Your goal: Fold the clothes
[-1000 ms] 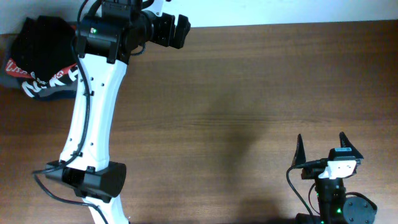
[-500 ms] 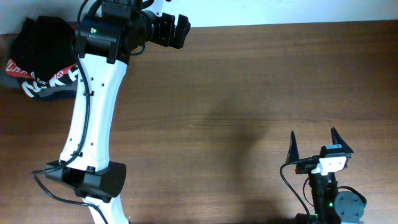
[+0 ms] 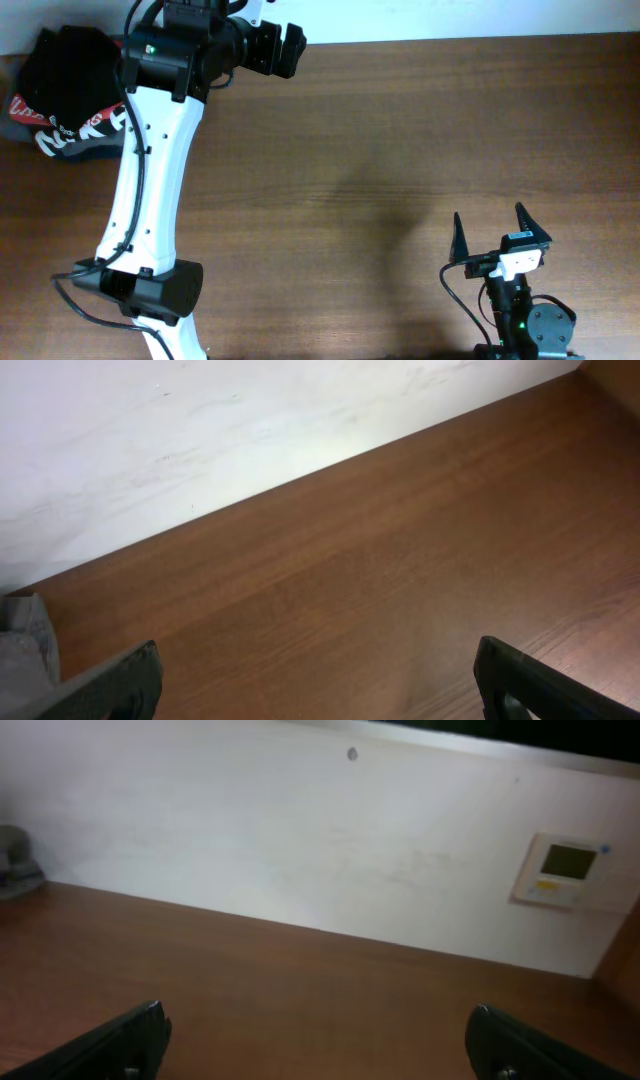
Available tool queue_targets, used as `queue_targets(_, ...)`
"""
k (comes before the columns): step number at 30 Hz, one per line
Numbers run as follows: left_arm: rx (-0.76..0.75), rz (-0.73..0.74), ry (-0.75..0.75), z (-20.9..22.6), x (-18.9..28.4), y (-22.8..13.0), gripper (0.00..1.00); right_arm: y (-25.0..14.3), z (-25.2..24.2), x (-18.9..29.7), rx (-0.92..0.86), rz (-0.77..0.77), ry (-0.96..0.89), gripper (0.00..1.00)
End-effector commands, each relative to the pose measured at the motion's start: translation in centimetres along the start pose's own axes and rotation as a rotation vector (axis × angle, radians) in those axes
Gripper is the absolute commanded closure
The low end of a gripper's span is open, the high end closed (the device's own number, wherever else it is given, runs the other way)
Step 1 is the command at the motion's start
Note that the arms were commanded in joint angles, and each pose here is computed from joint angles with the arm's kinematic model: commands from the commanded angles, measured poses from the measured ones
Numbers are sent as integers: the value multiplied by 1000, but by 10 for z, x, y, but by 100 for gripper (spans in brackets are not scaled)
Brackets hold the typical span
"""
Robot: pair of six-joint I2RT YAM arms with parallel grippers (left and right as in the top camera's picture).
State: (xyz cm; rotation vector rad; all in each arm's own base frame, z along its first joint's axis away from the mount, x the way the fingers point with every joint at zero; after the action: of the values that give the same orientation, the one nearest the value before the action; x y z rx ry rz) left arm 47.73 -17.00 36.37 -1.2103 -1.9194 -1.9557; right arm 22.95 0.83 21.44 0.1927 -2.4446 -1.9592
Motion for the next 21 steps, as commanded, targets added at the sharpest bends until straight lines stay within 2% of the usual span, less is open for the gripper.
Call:
queue_targets(1,8,3,0,-1,-2,-1,1,-5,8,-2,4,-21,32,1)
queue_targets(17,7,3,0,-1,-2,-1,1,-15,14,-4,5,-31,51,1)
queue_targets(21,7,3,0,-1,-2,-1,1,-3,12,-3,16,-81,41,1)
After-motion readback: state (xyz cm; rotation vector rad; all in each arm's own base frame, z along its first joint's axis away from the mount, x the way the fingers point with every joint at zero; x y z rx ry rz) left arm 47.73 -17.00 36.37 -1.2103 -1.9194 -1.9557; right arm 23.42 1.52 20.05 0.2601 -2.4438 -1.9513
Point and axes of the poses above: each gripper's point midway between its finger pads, its own x axis back along the fingers, its own z axis along the line the jaws close on, y = z × x, the point moved 1 cm from there along x, back along the fingers, and after that the axes turned 4 degrees about x, right-handed, at the moved point
